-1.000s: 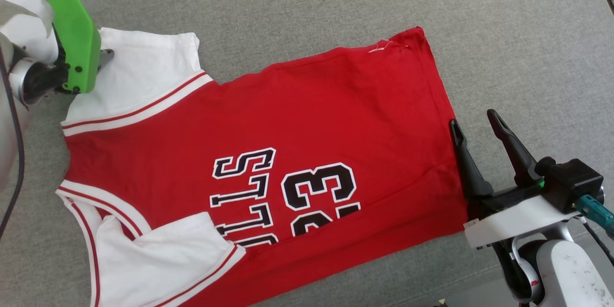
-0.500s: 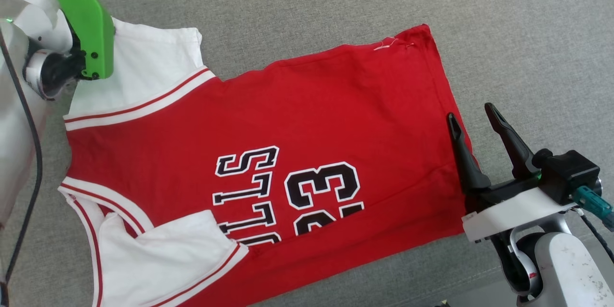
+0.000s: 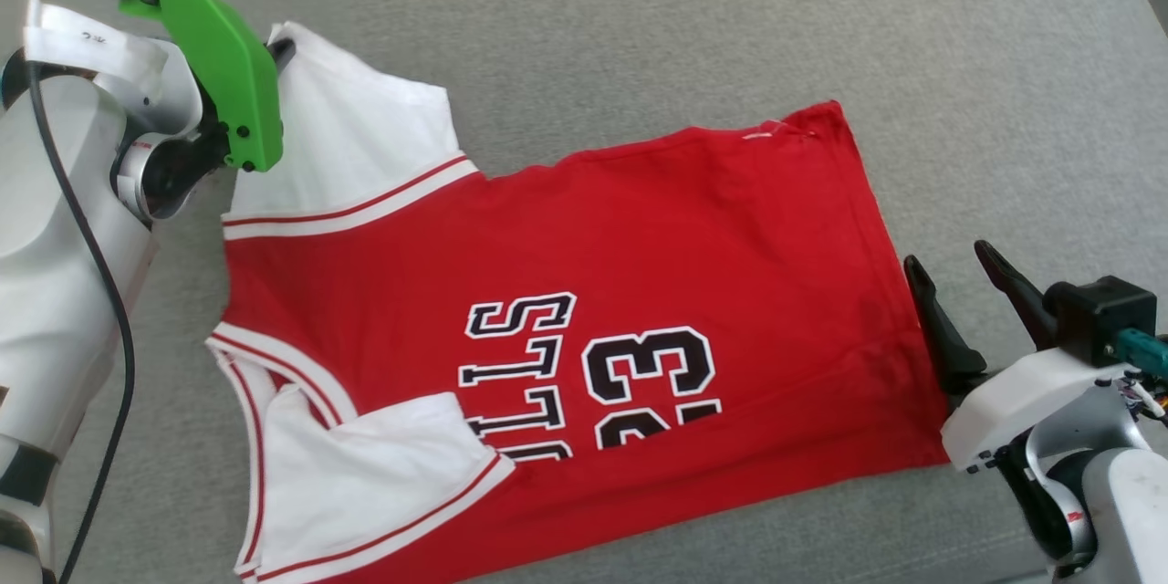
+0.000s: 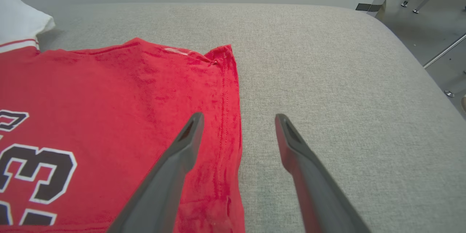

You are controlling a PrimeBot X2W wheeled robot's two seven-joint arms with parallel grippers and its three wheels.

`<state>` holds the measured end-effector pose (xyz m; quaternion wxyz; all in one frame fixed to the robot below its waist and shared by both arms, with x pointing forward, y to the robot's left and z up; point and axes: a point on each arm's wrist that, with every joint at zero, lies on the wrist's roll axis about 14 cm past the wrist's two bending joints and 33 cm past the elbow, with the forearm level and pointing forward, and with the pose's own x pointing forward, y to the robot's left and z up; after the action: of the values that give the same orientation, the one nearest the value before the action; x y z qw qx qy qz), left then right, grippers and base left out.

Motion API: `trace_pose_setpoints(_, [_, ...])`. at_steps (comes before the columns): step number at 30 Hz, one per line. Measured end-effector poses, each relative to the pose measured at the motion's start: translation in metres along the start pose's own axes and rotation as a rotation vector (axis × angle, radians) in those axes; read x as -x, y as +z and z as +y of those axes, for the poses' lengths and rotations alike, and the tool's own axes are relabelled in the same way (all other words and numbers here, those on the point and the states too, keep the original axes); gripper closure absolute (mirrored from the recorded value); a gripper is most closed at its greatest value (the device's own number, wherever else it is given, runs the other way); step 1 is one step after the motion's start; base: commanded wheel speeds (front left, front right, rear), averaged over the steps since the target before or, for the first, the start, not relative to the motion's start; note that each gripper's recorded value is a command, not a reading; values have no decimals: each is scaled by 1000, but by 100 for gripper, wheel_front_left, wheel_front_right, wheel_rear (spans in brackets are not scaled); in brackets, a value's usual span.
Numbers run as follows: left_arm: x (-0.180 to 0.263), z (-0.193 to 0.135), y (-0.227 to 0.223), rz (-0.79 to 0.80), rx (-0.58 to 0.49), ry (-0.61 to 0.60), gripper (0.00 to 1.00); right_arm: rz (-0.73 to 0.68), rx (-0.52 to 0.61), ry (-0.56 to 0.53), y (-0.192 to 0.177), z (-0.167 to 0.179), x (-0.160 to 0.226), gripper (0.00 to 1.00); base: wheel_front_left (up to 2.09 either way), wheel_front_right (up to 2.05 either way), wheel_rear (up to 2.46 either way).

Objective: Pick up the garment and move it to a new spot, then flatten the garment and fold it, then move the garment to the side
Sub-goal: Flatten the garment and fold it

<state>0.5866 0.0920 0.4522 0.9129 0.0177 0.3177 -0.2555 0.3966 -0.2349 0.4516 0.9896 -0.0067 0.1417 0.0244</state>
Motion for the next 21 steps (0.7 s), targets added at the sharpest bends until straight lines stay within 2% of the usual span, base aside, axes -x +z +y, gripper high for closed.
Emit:
trace_pose_setpoints(5, [28, -4, 11, -82, 1, -15, 100, 142, 56, 67, -5, 4, -11, 0, 0, 0, 0])
trace_pose_setpoints(11, [59, -15, 6, -123, -3, -36, 100, 309, 129, 139, 7, 4, -37, 0, 0, 0, 0])
trace_pose_setpoints(21, [87, -25, -7, -156, -14, -52, 100, 486, 202, 206, 14, 8, -89, 0, 0, 0, 0])
